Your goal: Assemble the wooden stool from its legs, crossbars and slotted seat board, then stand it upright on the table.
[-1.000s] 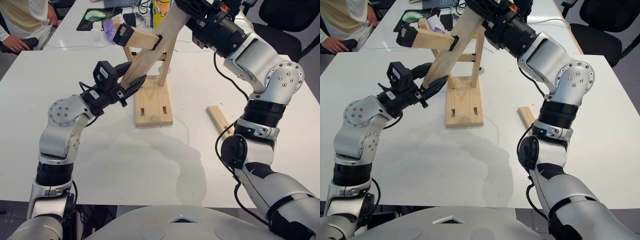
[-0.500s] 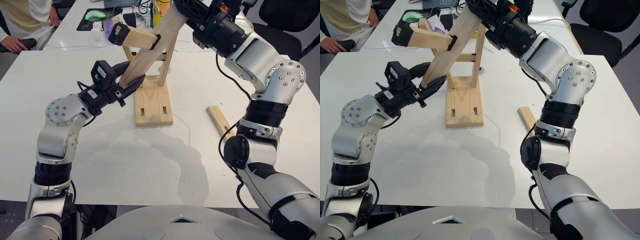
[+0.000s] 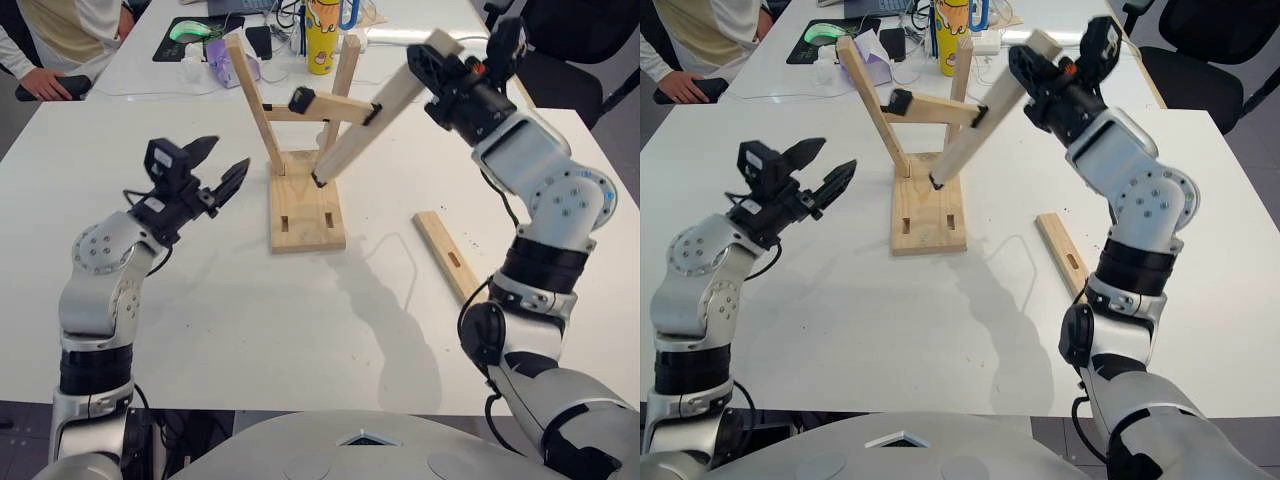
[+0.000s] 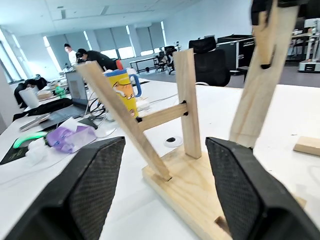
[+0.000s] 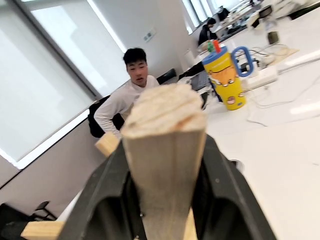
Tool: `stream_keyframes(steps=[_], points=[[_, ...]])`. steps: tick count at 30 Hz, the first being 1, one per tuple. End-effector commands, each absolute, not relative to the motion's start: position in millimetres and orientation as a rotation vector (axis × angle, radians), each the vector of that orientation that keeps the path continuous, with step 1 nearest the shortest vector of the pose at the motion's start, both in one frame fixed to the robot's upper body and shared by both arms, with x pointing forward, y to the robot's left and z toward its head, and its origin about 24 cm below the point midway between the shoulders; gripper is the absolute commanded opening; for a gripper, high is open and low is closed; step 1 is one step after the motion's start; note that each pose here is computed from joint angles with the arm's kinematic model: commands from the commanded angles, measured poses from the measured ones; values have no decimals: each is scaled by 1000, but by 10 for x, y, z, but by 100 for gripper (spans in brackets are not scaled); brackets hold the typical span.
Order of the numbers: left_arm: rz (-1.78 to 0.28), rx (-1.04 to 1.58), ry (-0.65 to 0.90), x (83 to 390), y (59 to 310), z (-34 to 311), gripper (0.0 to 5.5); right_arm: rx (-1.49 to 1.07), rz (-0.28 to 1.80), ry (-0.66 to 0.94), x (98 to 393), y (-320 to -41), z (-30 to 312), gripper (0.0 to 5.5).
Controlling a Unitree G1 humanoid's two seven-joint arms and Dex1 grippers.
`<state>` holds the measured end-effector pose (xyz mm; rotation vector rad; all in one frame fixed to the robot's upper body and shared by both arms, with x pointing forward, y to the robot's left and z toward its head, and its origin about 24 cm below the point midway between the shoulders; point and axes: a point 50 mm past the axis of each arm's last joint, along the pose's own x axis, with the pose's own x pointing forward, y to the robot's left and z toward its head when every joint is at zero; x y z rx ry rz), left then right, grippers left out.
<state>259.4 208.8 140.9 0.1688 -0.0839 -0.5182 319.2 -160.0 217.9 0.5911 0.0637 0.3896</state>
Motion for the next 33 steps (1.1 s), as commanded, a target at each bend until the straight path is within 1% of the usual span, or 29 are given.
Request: stream_keyframes(steps=[1,4,7,15,22,25,29,33], points=[[-441,146,-57,2585,2124,1251,298,538,283,90,3098,-1532,2011,104],[-434,131,-56,2609,2079,1215,298,549,242,136,3079,-1472,1856,104],[-437,126,-57,2609,2052,1210,298,552,232,155,3035,-1446,1811,104],[-433,113,-57,2585,2037,1210,298,526,147,210,2956,-1481,1685,104],[-427,101,-61,2570,2018,1219,298,486,5,324,2886,-1541,1438,104],[-427,98,-62,2567,2009,1224,298,433,-13,298,2887,-1565,1449,104],[-432,92,-65,2560,1984,1232,298,341,51,213,2905,-1480,1489,104],[-439,87,-66,2565,1954,1238,298,280,79,200,2937,-1462,1341,104]])
